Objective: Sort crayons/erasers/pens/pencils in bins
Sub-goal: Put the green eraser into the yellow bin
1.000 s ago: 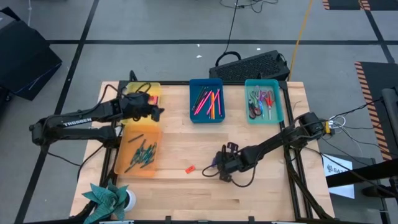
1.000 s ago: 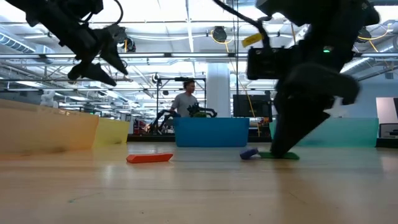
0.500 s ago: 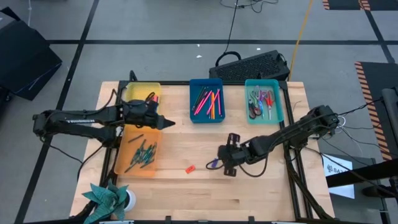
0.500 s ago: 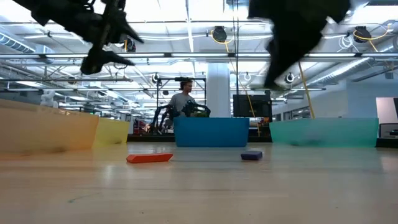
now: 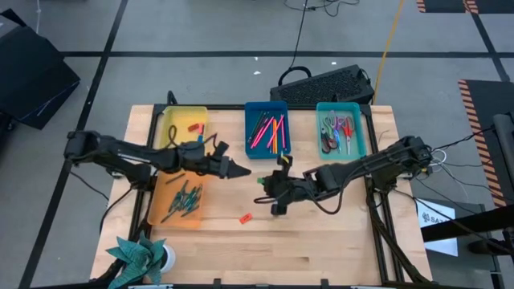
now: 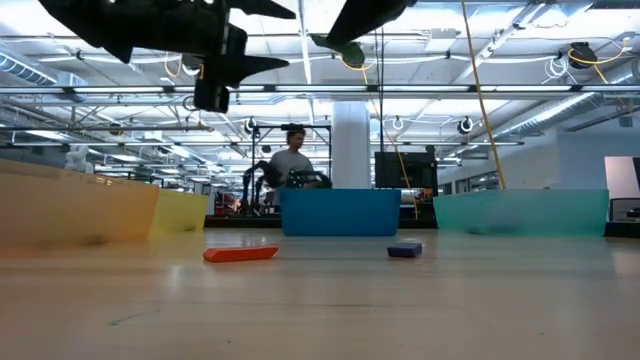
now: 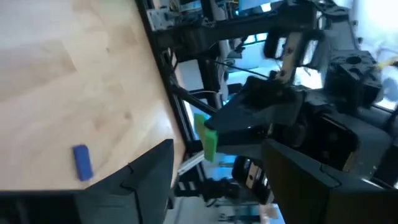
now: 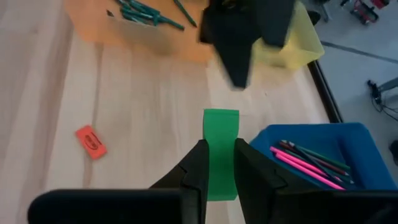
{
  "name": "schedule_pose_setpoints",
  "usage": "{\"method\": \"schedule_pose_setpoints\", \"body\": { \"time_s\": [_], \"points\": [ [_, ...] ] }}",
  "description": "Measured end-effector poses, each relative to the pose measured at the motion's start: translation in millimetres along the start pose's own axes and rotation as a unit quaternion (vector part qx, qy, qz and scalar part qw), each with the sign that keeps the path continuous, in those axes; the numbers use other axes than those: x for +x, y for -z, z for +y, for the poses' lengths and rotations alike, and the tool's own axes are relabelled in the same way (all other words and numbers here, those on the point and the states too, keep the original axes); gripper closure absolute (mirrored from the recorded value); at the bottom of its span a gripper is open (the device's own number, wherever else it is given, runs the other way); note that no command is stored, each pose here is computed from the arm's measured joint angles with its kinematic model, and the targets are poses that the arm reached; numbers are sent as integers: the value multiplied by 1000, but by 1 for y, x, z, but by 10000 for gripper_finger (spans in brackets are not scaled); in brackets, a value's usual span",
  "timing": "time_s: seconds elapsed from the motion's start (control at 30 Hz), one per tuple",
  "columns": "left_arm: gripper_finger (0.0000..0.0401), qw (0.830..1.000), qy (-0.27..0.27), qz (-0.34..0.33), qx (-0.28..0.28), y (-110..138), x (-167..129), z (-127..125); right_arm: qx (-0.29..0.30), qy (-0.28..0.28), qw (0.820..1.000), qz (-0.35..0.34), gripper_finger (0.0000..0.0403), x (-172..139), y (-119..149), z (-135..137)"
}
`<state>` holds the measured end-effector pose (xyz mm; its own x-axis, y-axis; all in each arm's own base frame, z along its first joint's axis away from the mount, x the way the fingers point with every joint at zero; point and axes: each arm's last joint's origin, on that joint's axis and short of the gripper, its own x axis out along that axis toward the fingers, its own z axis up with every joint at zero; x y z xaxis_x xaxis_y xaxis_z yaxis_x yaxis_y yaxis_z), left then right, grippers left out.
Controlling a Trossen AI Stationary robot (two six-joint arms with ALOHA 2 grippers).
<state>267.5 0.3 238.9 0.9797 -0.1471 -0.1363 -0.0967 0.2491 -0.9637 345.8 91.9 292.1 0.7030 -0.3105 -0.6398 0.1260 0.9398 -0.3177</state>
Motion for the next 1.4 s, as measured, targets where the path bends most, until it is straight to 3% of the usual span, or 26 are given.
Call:
{"method": "schedule_pose_setpoints", "body": {
  "time_s": [0.27,0.73,1.17,1.4],
  "points": [
    [158,999,13,-17,-38,17,27,15,3,11,1000,-2,348,5,-2,-10],
    [163,999,12,-36,-6,12,57,4,-3,9,1000,-8,348,5,-3,-10],
    [323,999,21,-23,10,10,57,2,-4,0,1000,-11,342,-2,-2,2],
    [367,999,12,-25,34,10,57,4,33,-23,999,3,285,-4,0,5]
  ]
}}
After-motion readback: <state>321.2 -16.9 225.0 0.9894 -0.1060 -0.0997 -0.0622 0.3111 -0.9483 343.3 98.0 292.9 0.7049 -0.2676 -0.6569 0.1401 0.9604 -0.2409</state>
